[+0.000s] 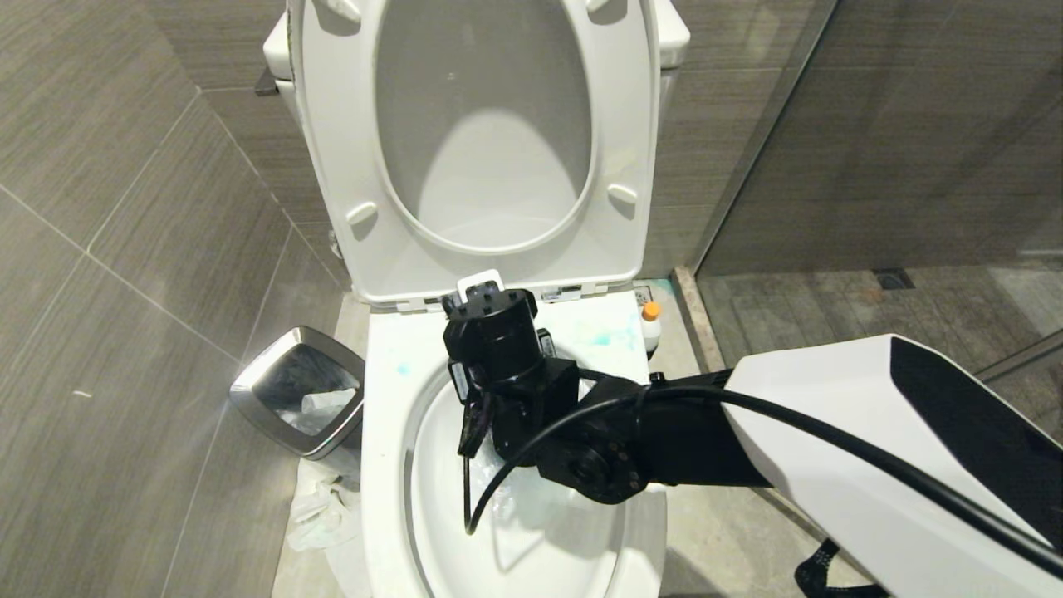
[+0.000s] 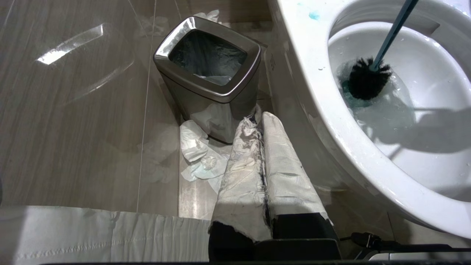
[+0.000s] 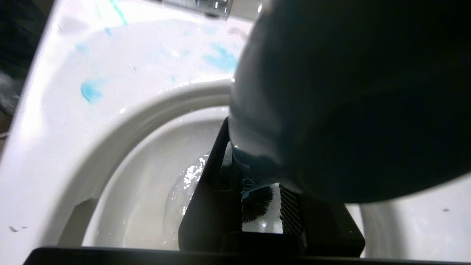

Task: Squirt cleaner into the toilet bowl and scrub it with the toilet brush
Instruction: Scrub the toilet bowl

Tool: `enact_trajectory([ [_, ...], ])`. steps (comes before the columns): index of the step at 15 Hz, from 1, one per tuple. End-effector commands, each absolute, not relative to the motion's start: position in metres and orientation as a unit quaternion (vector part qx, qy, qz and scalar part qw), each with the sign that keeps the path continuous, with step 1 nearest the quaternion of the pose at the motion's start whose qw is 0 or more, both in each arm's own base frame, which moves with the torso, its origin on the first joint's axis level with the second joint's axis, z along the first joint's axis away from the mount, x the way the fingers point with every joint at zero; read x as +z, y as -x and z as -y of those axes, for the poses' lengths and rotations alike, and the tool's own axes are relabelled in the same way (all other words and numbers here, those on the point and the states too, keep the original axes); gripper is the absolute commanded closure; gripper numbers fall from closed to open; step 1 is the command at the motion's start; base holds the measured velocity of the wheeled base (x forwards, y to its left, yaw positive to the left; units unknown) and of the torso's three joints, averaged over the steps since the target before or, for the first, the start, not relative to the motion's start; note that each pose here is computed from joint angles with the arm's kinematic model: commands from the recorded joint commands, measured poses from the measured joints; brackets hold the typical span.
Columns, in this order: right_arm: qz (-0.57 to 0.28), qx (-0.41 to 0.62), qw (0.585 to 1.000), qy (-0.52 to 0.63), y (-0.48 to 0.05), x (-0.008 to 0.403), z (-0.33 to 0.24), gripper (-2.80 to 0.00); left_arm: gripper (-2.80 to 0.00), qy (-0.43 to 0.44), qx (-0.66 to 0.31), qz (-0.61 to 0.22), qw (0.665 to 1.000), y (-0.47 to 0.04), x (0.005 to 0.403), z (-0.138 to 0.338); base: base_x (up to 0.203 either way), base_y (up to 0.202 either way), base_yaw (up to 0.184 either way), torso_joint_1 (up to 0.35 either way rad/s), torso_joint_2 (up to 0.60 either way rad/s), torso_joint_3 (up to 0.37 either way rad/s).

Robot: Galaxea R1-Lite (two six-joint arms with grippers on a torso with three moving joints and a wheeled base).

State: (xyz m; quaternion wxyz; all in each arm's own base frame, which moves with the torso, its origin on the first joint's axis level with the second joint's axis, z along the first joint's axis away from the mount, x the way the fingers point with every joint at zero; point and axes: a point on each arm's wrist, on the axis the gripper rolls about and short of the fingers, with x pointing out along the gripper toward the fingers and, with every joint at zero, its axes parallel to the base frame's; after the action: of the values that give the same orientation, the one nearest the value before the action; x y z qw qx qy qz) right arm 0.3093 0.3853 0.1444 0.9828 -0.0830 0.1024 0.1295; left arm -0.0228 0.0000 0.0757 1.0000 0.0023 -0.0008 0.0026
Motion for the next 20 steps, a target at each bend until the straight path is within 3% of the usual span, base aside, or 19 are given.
enact_trajectory([
  [1, -0.125, 0.125, 0.979, 0.101, -0.317, 0.111, -0.391, 0.00, 0.00, -0.003, 0.003, 0.001, 1.000, 0.023, 0.076, 0.000, 0.000, 0.000, 0.000, 0.000, 0.00, 0.000],
  [5, -0.128, 0.121, 0.979, 0.105, -0.317, 0.107, -0.392, 0.00, 0.00, -0.003, 0.003, 0.000, 1.000, 0.023, 0.076, 0.000, 0.000, 0.000, 0.000, 0.000, 0.00, 0.000],
  [10, -0.086, 0.115, 0.987, 0.065, -0.300, 0.175, -0.372, 0.00, 0.00, -0.004, 0.003, 0.001, 1.000, 0.023, 0.076, 0.000, 0.000, 0.000, 0.000, 0.000, 0.00, 0.000],
  [13, -0.085, 0.102, 0.989, 0.064, -0.284, 0.195, -0.350, 0.00, 0.00, -0.005, 0.003, 0.001, 1.000, 0.023, 0.076, 0.000, 0.000, 0.000, 0.000, 0.000, 0.00, 0.000],
  [20, -0.081, 0.101, 0.990, 0.055, -0.293, 0.189, -0.359, 0.00, 0.00, -0.002, 0.003, 0.001, 1.000, 0.023, 0.076, 0.000, 0.000, 0.000, 0.000, 0.000, 0.00, 0.000],
])
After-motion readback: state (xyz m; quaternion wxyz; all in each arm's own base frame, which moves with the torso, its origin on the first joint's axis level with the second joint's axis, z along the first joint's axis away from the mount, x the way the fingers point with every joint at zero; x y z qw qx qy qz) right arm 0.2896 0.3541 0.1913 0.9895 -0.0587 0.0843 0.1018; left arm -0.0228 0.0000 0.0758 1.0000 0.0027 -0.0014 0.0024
